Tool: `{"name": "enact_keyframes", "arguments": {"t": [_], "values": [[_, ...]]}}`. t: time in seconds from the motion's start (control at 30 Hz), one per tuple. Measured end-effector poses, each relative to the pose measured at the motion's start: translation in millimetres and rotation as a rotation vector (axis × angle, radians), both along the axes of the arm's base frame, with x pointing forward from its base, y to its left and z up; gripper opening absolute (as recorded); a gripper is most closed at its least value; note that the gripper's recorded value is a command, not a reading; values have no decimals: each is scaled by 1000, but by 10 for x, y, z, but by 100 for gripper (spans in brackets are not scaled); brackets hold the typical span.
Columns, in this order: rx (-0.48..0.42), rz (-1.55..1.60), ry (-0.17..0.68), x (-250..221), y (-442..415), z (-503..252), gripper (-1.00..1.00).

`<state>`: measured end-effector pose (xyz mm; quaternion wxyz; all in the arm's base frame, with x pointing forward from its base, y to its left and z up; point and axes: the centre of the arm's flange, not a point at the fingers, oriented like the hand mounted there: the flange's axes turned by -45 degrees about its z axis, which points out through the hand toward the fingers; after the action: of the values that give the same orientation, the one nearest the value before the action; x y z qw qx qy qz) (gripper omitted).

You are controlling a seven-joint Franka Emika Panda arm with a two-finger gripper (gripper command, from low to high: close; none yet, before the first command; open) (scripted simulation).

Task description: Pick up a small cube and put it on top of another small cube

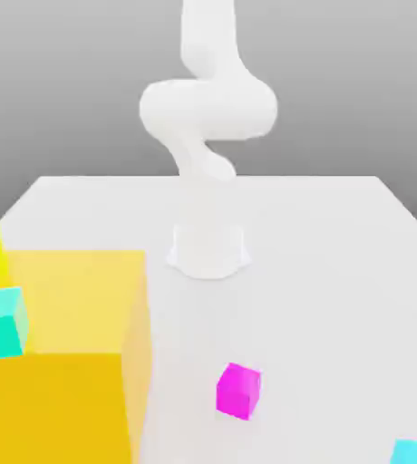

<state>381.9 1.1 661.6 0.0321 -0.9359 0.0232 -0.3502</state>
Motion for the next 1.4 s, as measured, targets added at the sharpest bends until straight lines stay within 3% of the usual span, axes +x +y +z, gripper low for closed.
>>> {"name": "enact_keyframes", "arguments": {"t": [0.17,0.33,0.5,0.7,0.93,0.97,1.2,1.4], "values": [[108,-39,183,533,115,-1126,0],[163,-107,361,735,285,-2264,0],[167,-200,527,643,421,-3360,0],[104,-340,693,216,440,-4501,0],[87,-363,714,137,425,-5214,0],[88,-364,716,128,426,-5292,-100],[88,-363,715,128,428,-5299,-100],[87,-364,713,136,427,-4802,-100]]}}
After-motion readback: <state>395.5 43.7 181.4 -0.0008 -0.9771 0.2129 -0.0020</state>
